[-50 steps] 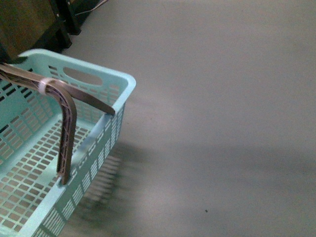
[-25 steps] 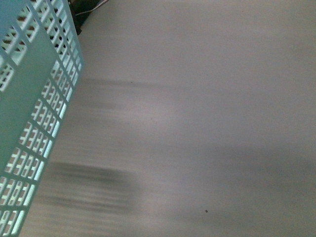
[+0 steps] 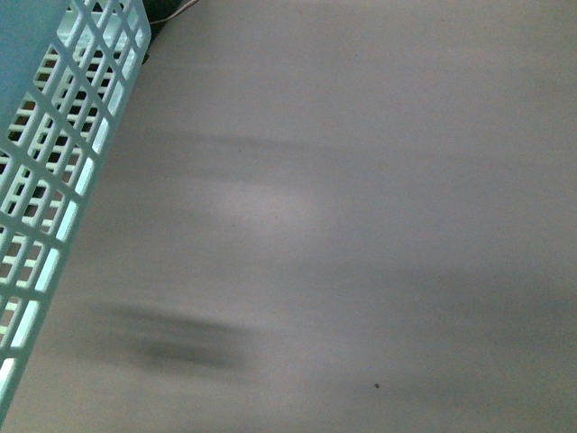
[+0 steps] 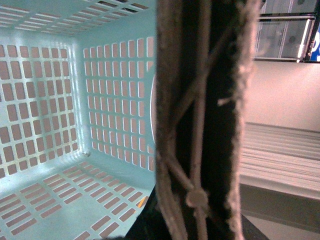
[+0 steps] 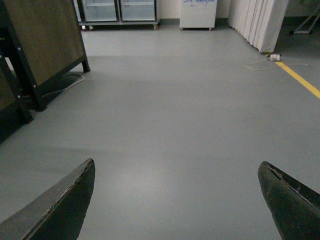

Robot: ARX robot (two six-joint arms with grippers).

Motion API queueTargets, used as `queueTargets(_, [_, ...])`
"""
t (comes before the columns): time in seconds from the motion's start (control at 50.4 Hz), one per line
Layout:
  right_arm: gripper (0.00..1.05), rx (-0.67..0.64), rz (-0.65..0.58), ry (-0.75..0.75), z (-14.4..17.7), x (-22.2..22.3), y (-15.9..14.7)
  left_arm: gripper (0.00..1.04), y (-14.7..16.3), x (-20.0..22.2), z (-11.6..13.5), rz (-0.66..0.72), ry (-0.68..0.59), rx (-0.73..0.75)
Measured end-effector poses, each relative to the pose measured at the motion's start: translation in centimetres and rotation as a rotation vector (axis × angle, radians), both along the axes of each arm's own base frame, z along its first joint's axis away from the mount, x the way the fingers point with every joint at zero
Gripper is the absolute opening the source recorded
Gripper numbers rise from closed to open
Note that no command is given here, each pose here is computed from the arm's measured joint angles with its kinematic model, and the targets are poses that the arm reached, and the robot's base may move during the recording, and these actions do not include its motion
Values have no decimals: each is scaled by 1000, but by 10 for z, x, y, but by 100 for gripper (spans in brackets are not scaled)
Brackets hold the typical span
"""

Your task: Pick lemon and mango into basket

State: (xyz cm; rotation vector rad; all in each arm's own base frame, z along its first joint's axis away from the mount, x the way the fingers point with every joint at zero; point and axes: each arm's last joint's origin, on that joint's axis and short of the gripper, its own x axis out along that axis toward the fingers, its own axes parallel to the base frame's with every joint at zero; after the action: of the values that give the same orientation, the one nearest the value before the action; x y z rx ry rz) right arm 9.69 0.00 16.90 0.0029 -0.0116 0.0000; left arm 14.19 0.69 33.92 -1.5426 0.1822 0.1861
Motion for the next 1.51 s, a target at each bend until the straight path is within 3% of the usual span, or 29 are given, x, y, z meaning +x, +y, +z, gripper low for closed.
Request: queueTargets(1.509, [96,-1,0,0,0,0,0,4,0,0,0,-1,2,2])
